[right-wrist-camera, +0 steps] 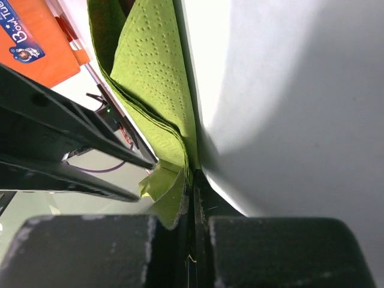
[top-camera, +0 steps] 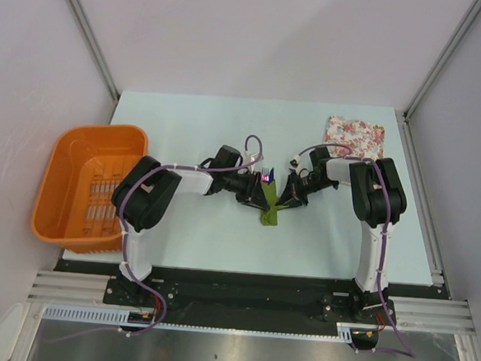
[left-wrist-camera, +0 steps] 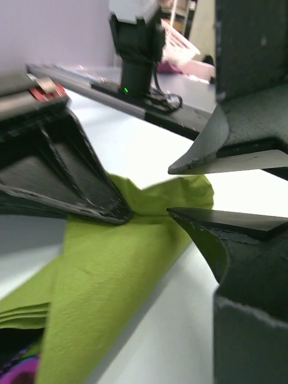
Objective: Place the utensils on the paper napkin and roll it up
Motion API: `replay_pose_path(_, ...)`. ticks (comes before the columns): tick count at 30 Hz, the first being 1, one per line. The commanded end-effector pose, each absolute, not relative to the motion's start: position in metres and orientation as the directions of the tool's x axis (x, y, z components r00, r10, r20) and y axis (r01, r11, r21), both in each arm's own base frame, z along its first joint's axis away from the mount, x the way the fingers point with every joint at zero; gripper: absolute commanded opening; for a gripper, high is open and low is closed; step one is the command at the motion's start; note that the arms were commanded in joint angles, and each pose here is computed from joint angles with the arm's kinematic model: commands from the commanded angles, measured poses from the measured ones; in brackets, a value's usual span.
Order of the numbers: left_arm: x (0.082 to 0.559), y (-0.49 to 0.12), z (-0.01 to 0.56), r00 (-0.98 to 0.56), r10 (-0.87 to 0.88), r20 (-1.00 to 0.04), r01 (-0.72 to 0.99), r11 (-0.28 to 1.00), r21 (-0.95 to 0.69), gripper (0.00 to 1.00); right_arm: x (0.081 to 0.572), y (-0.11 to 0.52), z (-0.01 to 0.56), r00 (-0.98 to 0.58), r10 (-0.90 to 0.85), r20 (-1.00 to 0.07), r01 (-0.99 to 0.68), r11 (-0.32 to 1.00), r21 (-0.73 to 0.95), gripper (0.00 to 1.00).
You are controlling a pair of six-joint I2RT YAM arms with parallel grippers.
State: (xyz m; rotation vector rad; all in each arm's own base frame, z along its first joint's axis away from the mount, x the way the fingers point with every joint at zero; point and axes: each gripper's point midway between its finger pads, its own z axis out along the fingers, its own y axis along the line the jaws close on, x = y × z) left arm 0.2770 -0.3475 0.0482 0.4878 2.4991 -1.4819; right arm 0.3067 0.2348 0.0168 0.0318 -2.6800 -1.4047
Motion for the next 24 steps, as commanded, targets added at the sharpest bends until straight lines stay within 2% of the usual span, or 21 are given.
replay_pose_path(1,0.285,-0.361,0.087,-0.919,0.126,-0.375,0.395,0.340,-0.854,0.33,0.310,0.224,-0.002,-0.996,-0.065,0.062,0.009,0.617,0.787,0.00)
replay_pose_path(10,0.268,-0.364,0.068,-0.958,0.110,-0.266,0.288,0.325,-0.901,0.24,0.309,0.220,-0.004,-0.996,-0.060,0.060,0.011,0.613,0.790,0.00)
replay_pose_path(15,0.265,-0.369,0.073,-0.967,0.102,-0.233,0.254,0.299,-0.920,0.25,0.309,0.220,-0.006,-0.996,-0.057,0.061,0.013,0.613,0.790,0.00)
replay_pose_path(17,0.276,-0.365,0.080,-0.955,0.076,-0.288,0.297,0.319,-0.900,0.39,0.310,0.220,-0.005,-0.997,-0.057,0.058,0.011,0.611,0.791,0.00)
replay_pose_path(18,0.278,-0.361,0.080,-0.956,0.073,-0.283,0.290,0.353,-0.890,0.42,0.310,0.220,-0.005,-0.997,-0.056,0.059,0.013,0.611,0.791,0.00)
replay_pose_path(19,0.285,-0.360,0.087,-0.944,0.064,-0.324,0.324,0.366,-0.872,0.45,0.310,0.220,-0.004,-0.997,-0.056,0.058,0.012,0.610,0.792,0.00)
replay_pose_path(20,0.293,-0.359,0.088,-0.917,0.066,-0.393,0.386,0.395,-0.834,0.46,0.309,0.220,-0.005,-0.997,-0.055,0.061,0.015,0.610,0.792,0.00)
replay_pose_path(22,0.299,-0.358,0.101,-0.893,0.076,-0.444,0.431,0.431,-0.793,0.47,0.310,0.221,-0.005,-0.997,-0.055,0.058,0.013,0.608,0.794,0.00)
replay_pose_path(23,0.304,-0.358,0.098,-0.851,0.111,-0.513,0.500,0.468,-0.728,0.46,0.309,0.221,-0.005,-0.997,-0.057,0.060,0.013,0.606,0.795,0.00)
replay_pose_path(24,0.302,-0.358,0.100,-0.841,0.151,-0.519,0.520,0.488,-0.701,0.46,0.309,0.221,-0.006,-0.996,-0.054,0.064,0.018,0.607,0.795,0.00)
